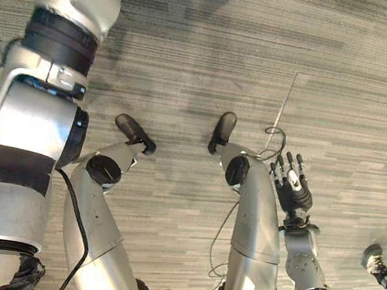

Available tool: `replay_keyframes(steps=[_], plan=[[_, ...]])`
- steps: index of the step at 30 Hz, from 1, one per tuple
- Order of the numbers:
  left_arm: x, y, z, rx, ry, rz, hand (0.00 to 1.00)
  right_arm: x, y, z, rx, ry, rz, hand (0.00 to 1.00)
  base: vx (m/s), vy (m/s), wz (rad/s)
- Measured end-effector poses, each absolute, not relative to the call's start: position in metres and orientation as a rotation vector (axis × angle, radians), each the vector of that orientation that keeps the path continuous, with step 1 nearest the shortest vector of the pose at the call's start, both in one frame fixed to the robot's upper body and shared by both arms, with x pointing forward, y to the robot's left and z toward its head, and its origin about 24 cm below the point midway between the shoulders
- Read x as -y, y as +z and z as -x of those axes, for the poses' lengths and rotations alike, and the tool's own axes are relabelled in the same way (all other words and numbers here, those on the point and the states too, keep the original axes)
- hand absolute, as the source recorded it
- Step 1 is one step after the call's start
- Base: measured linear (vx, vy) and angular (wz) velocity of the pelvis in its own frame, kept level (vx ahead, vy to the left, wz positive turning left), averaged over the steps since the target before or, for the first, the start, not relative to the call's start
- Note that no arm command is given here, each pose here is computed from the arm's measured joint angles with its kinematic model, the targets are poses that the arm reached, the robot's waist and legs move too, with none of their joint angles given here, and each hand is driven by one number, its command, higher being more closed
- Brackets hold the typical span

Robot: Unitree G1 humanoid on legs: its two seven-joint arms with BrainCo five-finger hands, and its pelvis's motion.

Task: Pick up the laundry basket with both hands and put the clothes into the washing machine.

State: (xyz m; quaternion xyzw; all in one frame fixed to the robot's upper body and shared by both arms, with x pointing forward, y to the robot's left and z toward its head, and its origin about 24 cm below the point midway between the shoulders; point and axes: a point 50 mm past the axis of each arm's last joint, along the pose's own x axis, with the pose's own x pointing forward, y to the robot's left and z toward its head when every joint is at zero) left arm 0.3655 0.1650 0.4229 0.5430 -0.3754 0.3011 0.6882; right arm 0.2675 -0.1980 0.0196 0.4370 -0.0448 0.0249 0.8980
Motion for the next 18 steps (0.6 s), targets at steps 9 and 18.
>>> replay_keyframes(steps=[9,18], plan=[[-0.191,0.388,-0.365,0.804,0.582,-0.491,0.00,0.205,0.010,-0.260,0.067,-0.011,-0.891,0.00,0.00,0.011,0.04],[-0.168,0.135,-0.321,0.342,0.472,-0.245,0.00,0.201,0.002,-0.259,0.021,-0.068,-0.794,0.00,-0.01,-0.012,0.06]])
